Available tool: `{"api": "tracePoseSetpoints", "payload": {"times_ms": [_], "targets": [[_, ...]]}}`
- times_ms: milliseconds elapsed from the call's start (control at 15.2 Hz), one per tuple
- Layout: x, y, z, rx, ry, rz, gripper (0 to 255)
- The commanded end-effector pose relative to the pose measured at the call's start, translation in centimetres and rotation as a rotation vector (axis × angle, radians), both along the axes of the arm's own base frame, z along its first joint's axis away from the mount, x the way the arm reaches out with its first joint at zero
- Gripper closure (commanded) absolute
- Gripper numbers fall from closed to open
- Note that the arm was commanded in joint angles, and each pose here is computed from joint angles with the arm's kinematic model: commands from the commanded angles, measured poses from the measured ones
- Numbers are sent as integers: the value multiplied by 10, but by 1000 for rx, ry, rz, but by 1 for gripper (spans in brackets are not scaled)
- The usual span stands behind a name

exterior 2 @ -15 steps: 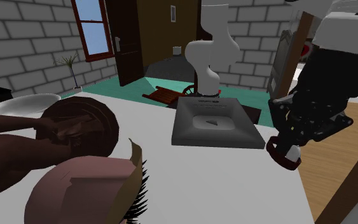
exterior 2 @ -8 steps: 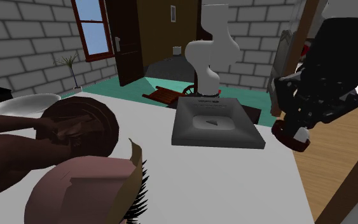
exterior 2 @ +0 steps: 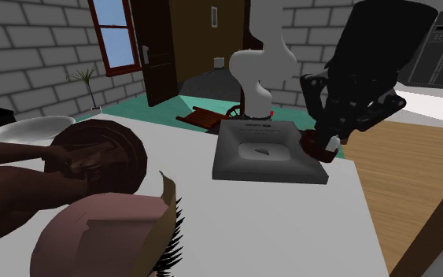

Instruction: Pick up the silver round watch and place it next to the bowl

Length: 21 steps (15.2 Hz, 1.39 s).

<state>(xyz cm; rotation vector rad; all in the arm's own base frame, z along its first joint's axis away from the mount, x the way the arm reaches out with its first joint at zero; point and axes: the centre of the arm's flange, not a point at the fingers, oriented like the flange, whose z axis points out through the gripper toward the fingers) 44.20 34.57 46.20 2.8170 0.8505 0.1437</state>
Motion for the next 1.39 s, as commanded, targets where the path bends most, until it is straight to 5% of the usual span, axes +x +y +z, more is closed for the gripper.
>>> {"api": "tracePoseSetpoints", "payload": {"times_ms": [0,1320], "targets": [[3,-29,1,1,0,1,255],[49,-289,1,1,0,1,255]]}}
